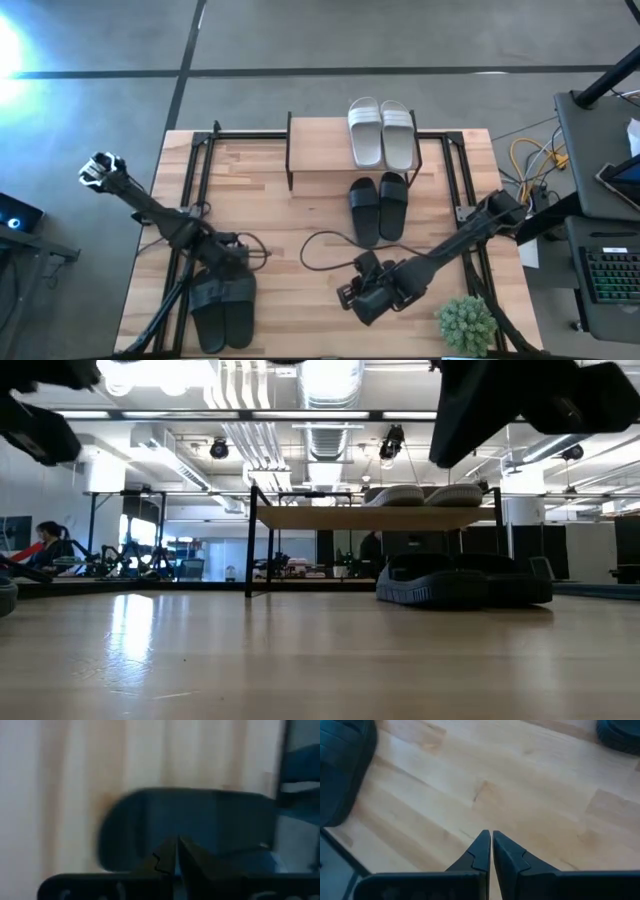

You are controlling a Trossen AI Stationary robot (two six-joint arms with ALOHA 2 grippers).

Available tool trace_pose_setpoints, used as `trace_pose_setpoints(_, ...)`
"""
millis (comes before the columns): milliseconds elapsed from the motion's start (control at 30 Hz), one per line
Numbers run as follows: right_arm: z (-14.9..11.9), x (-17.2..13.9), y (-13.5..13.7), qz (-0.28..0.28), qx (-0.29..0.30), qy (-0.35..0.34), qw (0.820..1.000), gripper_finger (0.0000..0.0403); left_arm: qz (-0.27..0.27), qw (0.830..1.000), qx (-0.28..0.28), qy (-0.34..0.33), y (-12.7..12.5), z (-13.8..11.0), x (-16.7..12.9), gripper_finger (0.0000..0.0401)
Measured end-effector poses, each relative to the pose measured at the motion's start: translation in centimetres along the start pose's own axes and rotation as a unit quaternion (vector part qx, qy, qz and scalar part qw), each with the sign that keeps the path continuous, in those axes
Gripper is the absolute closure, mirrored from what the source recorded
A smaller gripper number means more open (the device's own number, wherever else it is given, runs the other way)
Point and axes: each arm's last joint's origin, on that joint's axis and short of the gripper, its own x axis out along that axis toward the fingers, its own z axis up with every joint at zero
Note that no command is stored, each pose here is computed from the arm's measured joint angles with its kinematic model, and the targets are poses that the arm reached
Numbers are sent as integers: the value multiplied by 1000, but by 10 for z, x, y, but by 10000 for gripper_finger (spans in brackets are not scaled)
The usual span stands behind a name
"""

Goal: Pick and place slides into the shelf
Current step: Put the black slide under the shelf

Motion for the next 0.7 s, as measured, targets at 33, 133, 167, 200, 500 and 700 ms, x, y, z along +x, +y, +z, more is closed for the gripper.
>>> trace_pose_setpoints(33,0,1,0,-2,-6,1,1000,390,-5,1000,-5,1,-4,-1,-2,395)
trace_pose_setpoints(133,0,1,0,-1,-11,-15,1000,390,3,1000,-21,-10,-11,-5,-4,386)
trace_pose_setpoints(167,0,1,0,0,-15,-17,1000,390,9,999,-31,-10,-13,-7,-5,378)
trace_pose_setpoints(200,0,0,0,-1,-20,-17,1000,390,12,999,-46,-8,-14,-9,-5,369)
trace_pose_setpoints(500,0,-1,0,1,-63,-1,998,350,-44,993,-105,-3,-39,-25,-4,255)
trace_pose_setpoints(700,0,-2,-2,-6,-108,1,994,284,-51,995,-48,-78,-72,-37,3,235)
